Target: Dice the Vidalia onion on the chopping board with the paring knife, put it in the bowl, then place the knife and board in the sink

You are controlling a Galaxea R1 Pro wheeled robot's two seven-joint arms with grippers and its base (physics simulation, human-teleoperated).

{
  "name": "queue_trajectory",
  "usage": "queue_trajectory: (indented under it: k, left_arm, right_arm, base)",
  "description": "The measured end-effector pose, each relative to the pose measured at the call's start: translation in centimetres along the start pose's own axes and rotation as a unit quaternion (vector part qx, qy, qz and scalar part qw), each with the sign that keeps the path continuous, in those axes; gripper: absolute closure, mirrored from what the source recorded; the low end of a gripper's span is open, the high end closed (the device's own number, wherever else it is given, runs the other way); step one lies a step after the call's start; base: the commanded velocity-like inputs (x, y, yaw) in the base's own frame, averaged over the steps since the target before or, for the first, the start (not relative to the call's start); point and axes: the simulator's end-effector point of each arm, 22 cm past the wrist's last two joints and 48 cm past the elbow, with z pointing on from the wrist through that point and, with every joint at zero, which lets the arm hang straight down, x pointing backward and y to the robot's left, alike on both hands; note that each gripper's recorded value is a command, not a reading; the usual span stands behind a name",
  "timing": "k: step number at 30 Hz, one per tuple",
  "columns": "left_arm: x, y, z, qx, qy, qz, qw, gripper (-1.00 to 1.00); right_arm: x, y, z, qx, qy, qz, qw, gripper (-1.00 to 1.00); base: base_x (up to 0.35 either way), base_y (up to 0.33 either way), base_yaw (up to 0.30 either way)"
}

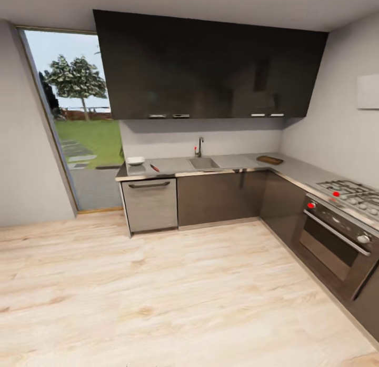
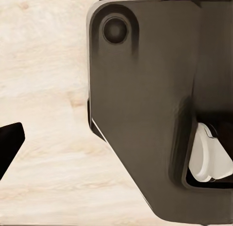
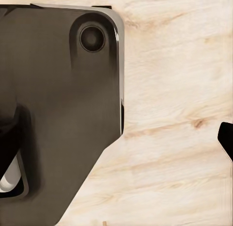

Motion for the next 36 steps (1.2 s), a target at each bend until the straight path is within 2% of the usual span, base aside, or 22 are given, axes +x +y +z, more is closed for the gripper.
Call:
queue_trajectory:
  k: [6,14,36]
  left_arm:
    - [-0.1,0.3,0.0,-0.002,-0.002,0.0,1.0,-1.0]
    - [-0.1,1.1,0.0,-0.007,-0.003,0.001,1.0,-1.0]
    - [-0.1,1.2,0.0,-0.007,-0.003,0.001,1.0,-1.0]
  right_arm:
    - [0.0,0.0,0.0,0.0,0.0,0.0,1.0,-1.0]
    - [0.0,0.0,0.0,0.0,0.0,0.0,1.0,-1.0]
    - [0.0,0.0,0.0,0.0,0.0,0.0,1.0,-1.0]
  base:
    - [0.135,0.0,0.295]
    - [0.329,0.0,0.295]
    - [0.345,0.0,0.295]
